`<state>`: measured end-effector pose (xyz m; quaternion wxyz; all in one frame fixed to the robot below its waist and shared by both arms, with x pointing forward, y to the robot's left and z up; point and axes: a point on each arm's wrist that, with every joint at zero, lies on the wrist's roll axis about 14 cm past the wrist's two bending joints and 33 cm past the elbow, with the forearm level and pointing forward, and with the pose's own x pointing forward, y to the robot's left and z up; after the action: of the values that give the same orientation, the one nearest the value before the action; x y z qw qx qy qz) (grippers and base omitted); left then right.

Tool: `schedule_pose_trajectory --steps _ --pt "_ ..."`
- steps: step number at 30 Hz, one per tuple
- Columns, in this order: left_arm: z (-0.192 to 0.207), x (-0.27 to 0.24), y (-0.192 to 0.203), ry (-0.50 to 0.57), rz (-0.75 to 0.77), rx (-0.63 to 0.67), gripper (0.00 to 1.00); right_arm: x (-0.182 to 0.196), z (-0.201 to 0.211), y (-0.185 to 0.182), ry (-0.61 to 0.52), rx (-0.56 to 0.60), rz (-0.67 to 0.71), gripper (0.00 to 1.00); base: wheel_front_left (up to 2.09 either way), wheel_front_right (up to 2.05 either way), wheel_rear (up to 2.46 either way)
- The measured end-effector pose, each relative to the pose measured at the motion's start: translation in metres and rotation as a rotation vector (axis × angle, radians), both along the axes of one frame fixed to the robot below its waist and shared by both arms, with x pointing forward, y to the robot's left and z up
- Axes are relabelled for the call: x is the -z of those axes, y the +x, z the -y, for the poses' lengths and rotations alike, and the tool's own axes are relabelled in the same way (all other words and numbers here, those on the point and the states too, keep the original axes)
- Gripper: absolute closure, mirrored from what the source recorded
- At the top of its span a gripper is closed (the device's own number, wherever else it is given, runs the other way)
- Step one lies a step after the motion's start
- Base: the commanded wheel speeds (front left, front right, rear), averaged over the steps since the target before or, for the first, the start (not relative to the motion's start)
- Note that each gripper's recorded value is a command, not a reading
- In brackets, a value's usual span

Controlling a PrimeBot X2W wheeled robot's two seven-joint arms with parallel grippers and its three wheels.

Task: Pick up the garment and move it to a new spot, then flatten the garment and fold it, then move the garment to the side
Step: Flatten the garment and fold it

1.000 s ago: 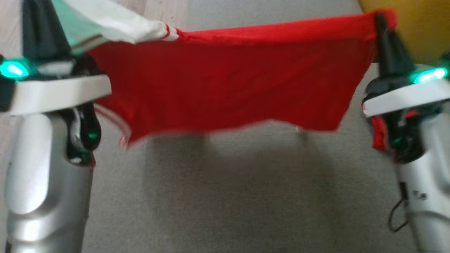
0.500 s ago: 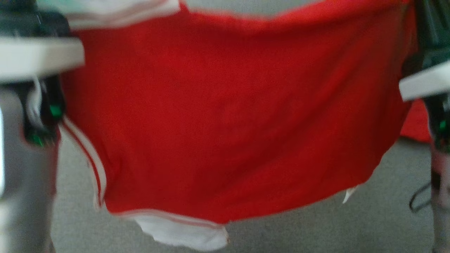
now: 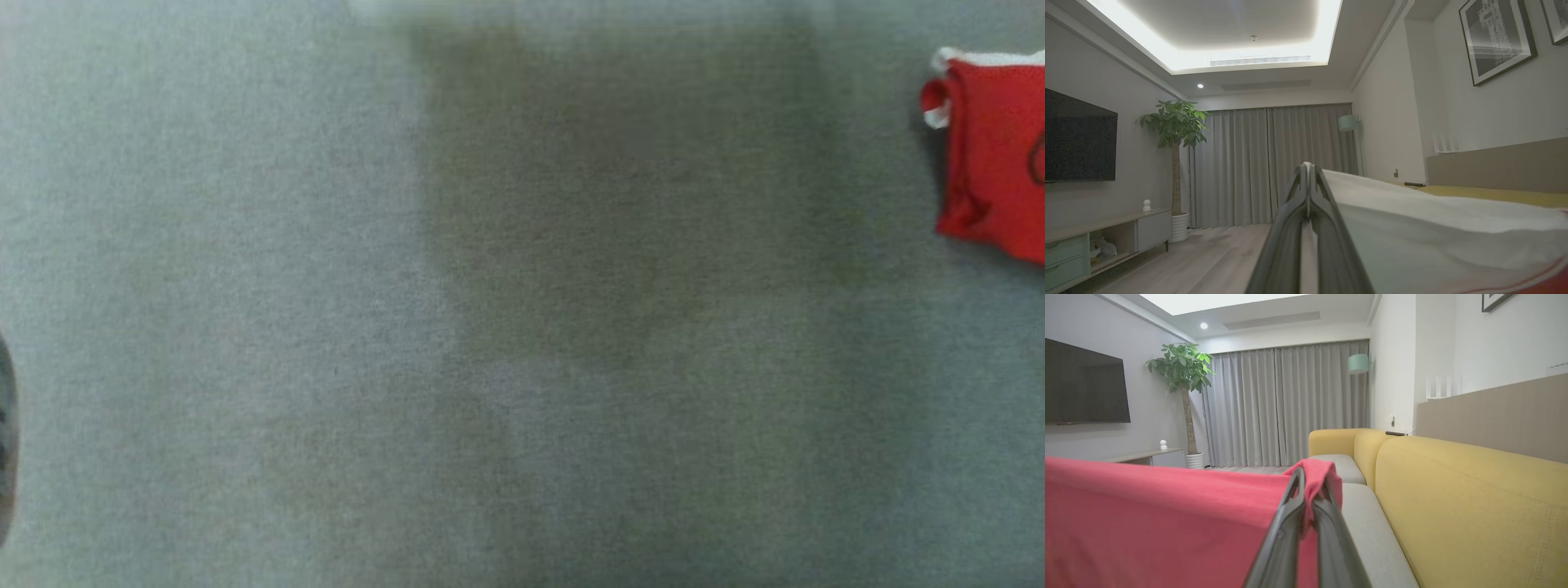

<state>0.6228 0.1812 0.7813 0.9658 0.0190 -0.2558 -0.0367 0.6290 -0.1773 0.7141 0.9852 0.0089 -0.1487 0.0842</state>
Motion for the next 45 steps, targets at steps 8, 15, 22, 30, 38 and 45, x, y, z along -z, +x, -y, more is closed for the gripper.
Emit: schedule_pose_trajectory --steps 8,15,22,30,38,45 --pt "0.002 0.04 0.01 0.104 -0.059 0.022 1.0 0.077 -0.012 0.012 -0.044 -0.007 -0.14 1.0 0.0 0.0 0.0" --pt "0.005 0.16 -0.011 0.191 -0.302 0.053 1.0 0.184 -0.014 -0.019 -0.124 -0.036 -0.421 1.0 0.0 0.0 0.0" --pt "0.011 0.259 -0.078 0.176 -0.517 0.127 1.0 0.25 0.007 -0.078 -0.241 -0.044 -0.652 1.0 0.0 0.0 0.0" --pt "0.033 0.269 -0.153 0.228 -0.596 0.228 1.0 0.268 0.012 -0.147 -0.346 -0.126 -0.8 1.0 0.0 0.0 0.0" --pt "0.042 0.264 -0.232 0.232 -0.667 0.295 1.0 0.285 0.005 -0.217 -0.293 -0.214 -0.953 1.0 0.0 0.0 0.0" --pt "0.05 0.267 -0.284 0.242 -0.741 0.323 1.0 0.283 0.009 -0.252 -0.271 -0.258 -0.999 1.0 0.0 0.0 0.0"
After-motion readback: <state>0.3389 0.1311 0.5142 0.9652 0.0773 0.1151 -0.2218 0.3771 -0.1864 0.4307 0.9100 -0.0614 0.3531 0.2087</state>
